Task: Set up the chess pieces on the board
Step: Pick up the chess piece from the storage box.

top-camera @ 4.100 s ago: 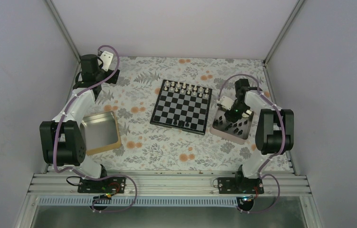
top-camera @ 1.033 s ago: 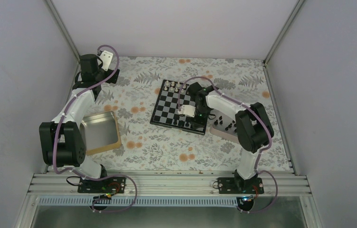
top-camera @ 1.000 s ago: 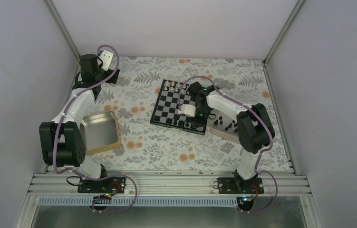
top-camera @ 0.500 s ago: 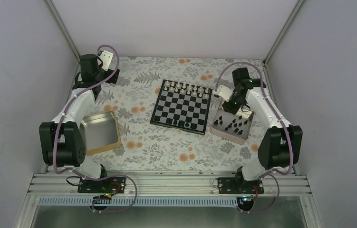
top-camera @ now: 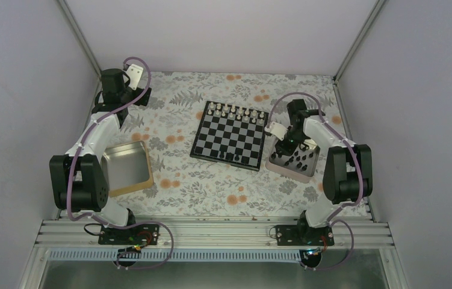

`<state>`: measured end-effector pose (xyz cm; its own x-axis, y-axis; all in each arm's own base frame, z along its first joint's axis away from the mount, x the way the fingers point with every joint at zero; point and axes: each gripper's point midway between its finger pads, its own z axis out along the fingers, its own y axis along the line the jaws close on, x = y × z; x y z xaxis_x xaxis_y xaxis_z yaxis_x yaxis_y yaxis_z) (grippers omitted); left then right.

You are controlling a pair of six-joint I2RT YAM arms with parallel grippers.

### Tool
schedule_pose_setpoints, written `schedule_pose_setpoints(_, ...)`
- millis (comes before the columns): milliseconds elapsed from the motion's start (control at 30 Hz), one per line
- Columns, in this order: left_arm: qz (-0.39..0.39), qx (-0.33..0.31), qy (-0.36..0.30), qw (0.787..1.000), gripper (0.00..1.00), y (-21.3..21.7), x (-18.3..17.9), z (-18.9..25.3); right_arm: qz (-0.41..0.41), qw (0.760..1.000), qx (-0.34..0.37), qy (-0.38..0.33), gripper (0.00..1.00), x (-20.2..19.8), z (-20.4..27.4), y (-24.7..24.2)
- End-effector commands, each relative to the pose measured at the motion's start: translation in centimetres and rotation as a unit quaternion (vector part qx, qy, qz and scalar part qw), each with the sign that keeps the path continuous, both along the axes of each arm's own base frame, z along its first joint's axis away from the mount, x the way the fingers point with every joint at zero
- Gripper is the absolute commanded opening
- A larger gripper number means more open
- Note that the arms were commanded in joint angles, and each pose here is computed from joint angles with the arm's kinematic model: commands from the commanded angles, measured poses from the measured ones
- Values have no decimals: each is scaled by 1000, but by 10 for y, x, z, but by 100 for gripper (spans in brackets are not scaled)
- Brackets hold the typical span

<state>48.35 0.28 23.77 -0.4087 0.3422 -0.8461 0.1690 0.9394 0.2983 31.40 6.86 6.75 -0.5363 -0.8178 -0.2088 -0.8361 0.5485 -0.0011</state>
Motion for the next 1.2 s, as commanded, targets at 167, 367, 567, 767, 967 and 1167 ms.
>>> schedule_pose_setpoints(167,-5,-7,-15,1000,100,-2,-1,12,19,999,33,5,33,2,-14,17)
schedule_pose_setpoints(367,-4,-7,-14,1000,100,-2,0,11,25,999,38,15,33,0,-20,22)
schedule_pose_setpoints(567,-5,-7,-12,1000,100,-2,0,9,31,999,39,22,28,-2,-23,27)
schedule_pose_setpoints(767,-7,-9,-10,1000,100,-4,1,9,25,999,24,33,20,-6,-29,22)
schedule_pose_setpoints(967,-9,-9,-11,1000,100,-5,1,9,21,999,10,26,19,-5,-27,17)
schedule_pose_setpoints(1167,-9,-9,-12,1000,100,-5,-1,10,20,999,12,26,16,-4,-30,18)
